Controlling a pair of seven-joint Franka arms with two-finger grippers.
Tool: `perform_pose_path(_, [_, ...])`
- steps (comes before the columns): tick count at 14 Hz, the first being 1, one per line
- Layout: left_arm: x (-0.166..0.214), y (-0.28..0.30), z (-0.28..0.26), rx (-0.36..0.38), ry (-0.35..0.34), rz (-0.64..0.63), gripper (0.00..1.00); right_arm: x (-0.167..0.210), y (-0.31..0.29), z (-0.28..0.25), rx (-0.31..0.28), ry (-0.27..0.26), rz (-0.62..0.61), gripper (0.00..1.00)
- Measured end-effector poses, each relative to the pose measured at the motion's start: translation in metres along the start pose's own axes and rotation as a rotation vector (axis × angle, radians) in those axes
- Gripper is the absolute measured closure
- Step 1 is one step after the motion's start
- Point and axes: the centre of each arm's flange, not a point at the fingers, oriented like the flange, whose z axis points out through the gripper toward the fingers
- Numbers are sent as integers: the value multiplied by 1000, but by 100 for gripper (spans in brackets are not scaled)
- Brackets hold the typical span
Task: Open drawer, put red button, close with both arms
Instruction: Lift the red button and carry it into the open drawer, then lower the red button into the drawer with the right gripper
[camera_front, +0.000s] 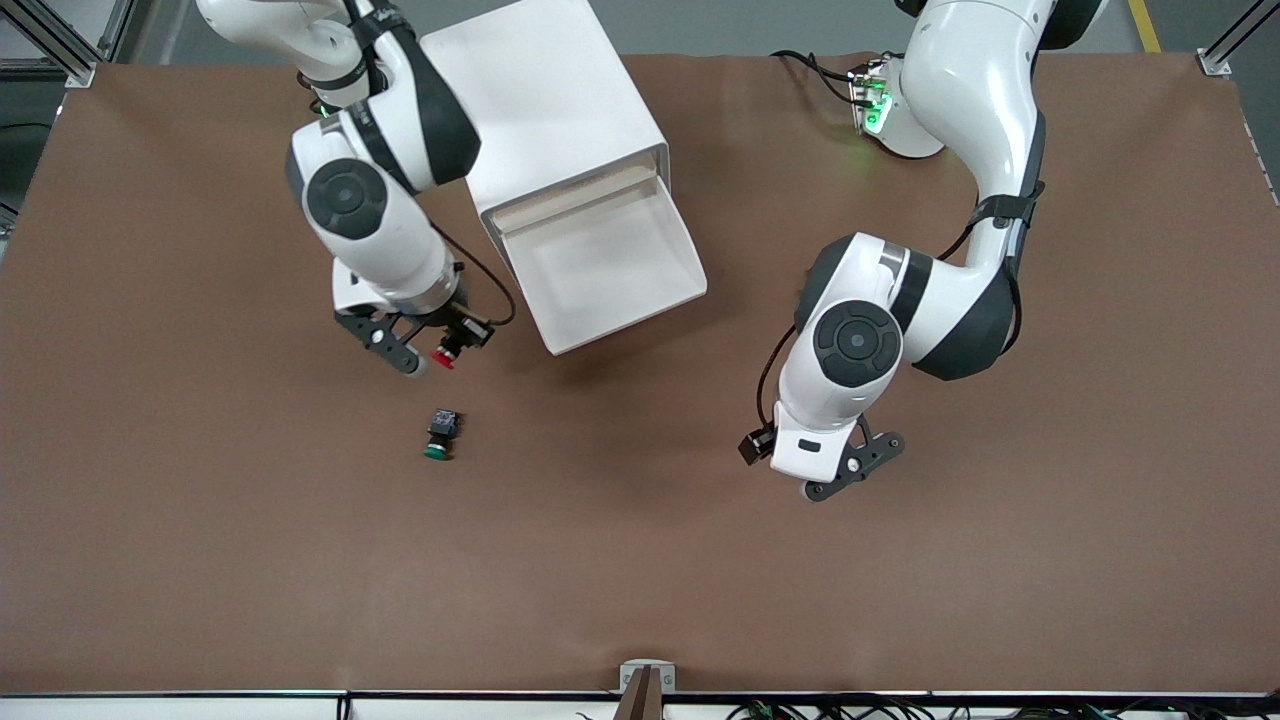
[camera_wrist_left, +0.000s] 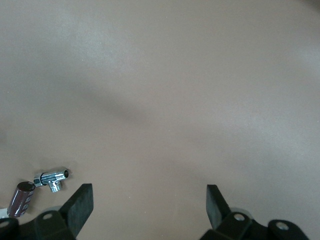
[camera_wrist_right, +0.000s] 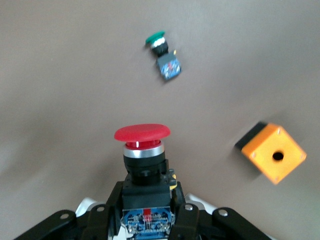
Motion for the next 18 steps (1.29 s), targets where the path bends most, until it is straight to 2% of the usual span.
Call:
perform_pose_path(5, [0, 0, 0, 0, 0, 0, 0, -69, -23, 2, 3, 6, 98, 59])
perform_pose_path(9, [-1, 1, 0, -1, -1, 2, 0, -88, -28, 1, 14, 9, 172, 59])
perform_pose_path(14, [-5, 3, 0, -3, -5, 9, 0, -124, -42, 0, 67, 13, 276, 59])
perform_pose_path(18, [-5, 3, 0, -3, -5, 9, 0, -145, -55, 16, 69, 14, 327, 59])
